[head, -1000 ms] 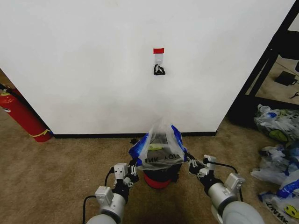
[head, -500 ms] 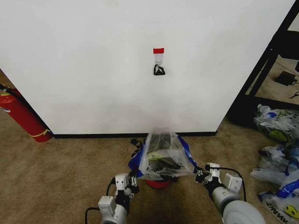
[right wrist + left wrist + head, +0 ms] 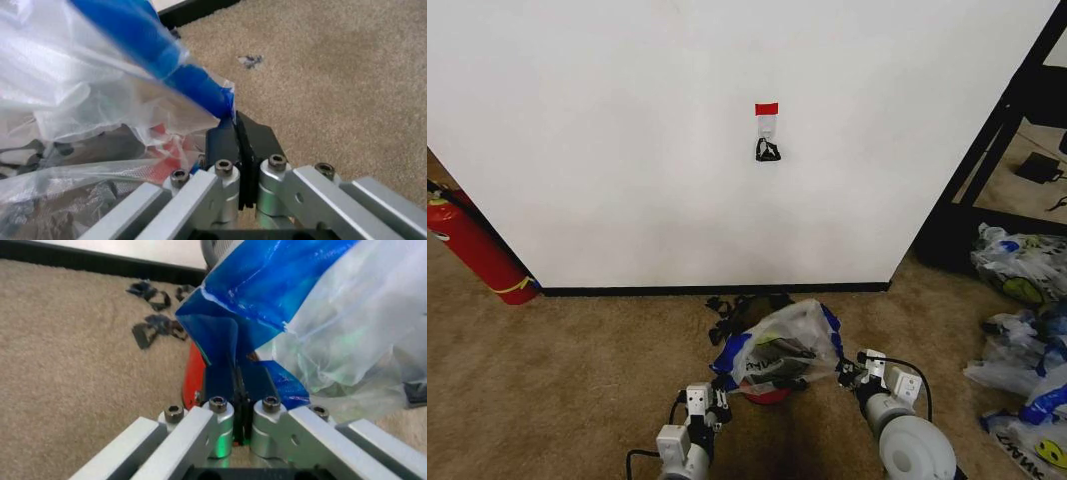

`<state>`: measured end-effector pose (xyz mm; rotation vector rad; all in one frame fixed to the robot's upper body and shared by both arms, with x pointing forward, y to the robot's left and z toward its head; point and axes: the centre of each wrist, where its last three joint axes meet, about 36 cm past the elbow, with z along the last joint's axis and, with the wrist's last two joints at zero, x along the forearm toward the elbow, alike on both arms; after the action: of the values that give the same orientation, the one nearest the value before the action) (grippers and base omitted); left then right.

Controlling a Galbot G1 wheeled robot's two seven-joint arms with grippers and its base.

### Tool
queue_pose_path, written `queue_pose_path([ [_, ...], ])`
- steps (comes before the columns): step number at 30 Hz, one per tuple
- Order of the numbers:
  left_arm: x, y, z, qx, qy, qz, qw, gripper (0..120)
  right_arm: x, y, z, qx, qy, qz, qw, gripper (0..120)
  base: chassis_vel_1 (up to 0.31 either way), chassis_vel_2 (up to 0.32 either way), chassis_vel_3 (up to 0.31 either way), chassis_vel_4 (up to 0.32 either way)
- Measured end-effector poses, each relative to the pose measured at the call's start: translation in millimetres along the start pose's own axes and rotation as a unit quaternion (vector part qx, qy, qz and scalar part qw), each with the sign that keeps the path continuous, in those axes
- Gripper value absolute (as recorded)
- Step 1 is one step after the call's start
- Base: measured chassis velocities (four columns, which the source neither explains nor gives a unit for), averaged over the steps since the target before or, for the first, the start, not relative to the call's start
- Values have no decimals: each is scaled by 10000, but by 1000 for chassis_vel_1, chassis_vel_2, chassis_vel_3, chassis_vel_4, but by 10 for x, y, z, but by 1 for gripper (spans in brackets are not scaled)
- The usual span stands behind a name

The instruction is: Pick up the garbage bag from the wall and place it over the trash bin.

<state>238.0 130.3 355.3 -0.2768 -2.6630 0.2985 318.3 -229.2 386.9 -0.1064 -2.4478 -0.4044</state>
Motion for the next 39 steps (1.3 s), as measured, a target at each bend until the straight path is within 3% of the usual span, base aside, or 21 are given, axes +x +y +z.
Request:
queue_pose_path([
  [4,-23,-8,35,-28,55,27,10000,0,-43,7,-6,23,26,-37,10000,0,0,0,0,0],
  [15,-405,131,98,-324,109,-47,9994,0,-409,-27,48,137,83,126,9998,0,0,0,0,0],
  [25,-347,157,56,-419,30,91,9991,1,-385,-69,38,158,-121,-19,9998,0,0,0,0,0],
  [29,-88,181,22,-694,-101,208,9973,19,-227,-134,76,481,-420,-47,9979,16,0,0,0,0],
  [32,33,168,9,-733,-135,218,9970,26,-151,-151,69,584,-500,-72,9970,23,0,0,0,0],
  [35,297,171,-37,-836,-221,228,9960,41,-53,-200,71,770,-659,-64,9948,38,0,0,0,0],
  [37,297,171,-37,-836,-221,228,9960,41,-53,-200,71,770,-659,-64,9948,38,0,0,0,0],
  [39,501,174,-62,-881,-213,207,9957,52,29,-204,51,893,-713,-97,9934,48,0,0,0,0],
])
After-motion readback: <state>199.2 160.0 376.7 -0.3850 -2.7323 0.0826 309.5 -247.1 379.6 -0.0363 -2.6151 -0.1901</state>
